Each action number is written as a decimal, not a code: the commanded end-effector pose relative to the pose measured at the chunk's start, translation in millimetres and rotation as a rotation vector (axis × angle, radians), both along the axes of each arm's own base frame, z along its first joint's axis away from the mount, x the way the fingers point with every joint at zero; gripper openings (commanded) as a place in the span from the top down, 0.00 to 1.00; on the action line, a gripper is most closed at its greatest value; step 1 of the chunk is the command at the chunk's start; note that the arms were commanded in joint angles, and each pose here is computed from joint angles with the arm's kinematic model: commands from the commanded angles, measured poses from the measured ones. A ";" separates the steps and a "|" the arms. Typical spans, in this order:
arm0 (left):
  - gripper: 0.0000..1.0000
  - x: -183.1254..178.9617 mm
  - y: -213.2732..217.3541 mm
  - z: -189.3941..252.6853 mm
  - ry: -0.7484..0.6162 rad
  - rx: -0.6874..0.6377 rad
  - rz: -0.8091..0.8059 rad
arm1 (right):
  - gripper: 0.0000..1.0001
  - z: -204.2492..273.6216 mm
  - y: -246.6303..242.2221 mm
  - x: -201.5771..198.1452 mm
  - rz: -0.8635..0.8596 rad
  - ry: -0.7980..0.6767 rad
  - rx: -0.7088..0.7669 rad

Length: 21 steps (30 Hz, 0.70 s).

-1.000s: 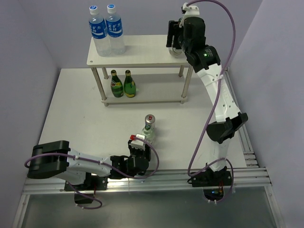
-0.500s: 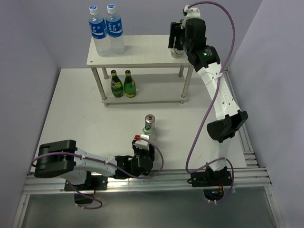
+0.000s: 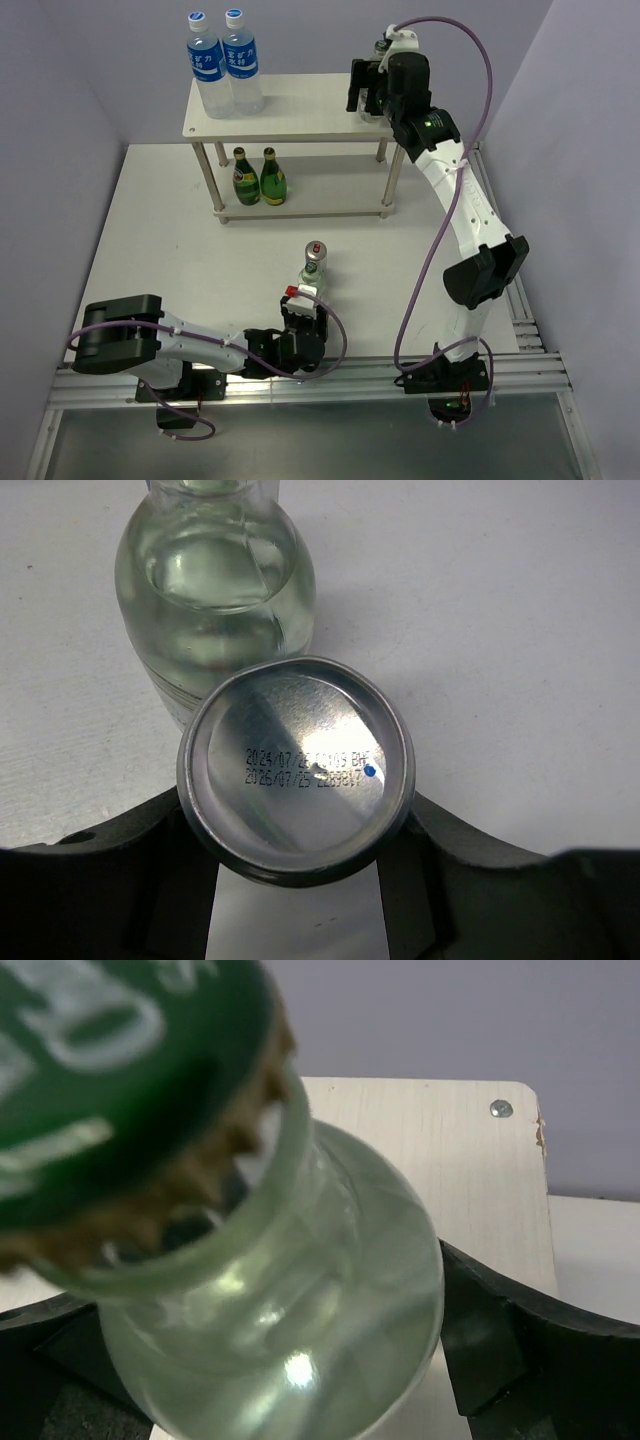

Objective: Place and organize the beverage onto the shelf

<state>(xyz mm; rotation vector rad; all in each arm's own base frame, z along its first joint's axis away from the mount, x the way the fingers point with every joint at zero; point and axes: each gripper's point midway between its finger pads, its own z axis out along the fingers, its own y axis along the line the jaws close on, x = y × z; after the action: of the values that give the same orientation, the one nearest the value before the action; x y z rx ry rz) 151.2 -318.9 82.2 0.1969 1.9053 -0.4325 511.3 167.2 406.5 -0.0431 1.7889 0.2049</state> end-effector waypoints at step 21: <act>1.00 -23.3 -1.2 5.5 0.026 0.086 -0.022 | 0.00 -5.0 -13.1 -152.2 0.077 -0.086 0.156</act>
<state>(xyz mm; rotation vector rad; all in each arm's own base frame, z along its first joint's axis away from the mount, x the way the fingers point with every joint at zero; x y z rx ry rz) 139.4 -324.9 82.0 0.2432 1.9224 -0.3928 406.7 150.2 380.5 -0.0174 1.7904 0.3150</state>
